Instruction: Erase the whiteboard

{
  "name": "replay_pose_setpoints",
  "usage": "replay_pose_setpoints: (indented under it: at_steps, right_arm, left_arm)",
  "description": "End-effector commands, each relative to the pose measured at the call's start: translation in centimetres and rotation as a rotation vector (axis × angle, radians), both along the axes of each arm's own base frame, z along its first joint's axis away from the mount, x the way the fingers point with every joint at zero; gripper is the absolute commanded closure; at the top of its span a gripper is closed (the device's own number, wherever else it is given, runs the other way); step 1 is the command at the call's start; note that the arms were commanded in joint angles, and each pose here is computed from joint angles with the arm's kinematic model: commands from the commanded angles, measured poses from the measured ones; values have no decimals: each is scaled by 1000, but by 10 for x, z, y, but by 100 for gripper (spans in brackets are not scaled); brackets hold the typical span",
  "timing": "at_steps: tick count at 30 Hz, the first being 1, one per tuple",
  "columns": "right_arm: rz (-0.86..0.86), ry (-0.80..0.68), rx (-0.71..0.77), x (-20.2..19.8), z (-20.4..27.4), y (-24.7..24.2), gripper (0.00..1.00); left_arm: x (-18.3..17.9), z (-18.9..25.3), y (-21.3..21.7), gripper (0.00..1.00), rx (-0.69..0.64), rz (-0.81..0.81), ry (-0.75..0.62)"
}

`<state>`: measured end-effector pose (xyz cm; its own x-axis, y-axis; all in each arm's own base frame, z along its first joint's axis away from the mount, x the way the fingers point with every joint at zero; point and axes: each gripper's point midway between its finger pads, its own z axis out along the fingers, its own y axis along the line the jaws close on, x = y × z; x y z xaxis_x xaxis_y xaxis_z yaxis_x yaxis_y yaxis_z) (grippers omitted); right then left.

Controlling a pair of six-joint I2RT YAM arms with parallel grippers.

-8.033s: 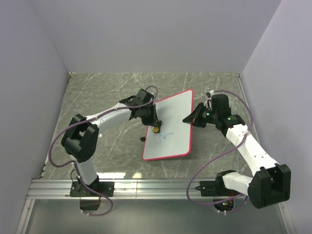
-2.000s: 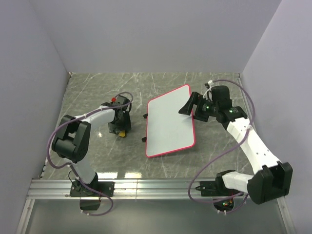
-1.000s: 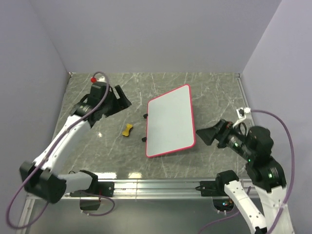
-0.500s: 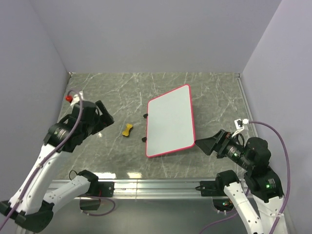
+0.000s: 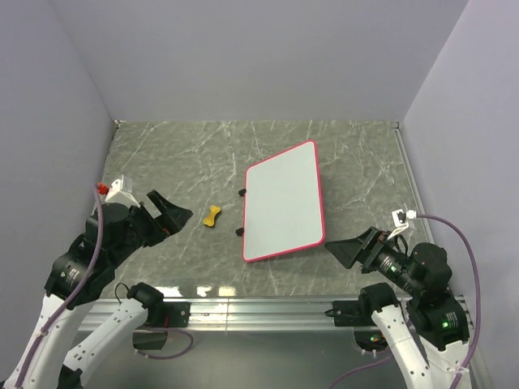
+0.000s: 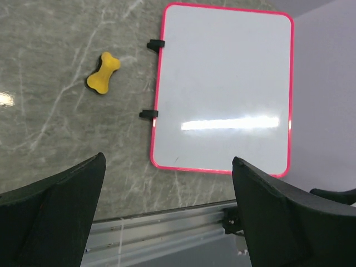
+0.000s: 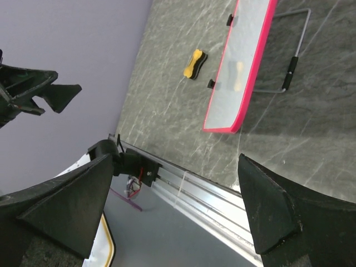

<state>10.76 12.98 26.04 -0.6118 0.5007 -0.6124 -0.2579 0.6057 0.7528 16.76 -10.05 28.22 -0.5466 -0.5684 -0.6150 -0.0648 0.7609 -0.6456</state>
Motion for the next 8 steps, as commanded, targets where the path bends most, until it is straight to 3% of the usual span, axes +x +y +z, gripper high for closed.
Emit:
replay_pose_setpoints:
  at_steps: [1,8]
  right_arm:
    - [-1,-32,-3,-8,7,-3,0]
    - [13,-58,-21,-16,15,-4,0]
  left_arm:
    - [1,15,-18,1,-84,-71,-51]
    - [9,17,-20,1,-74,-59,-44]
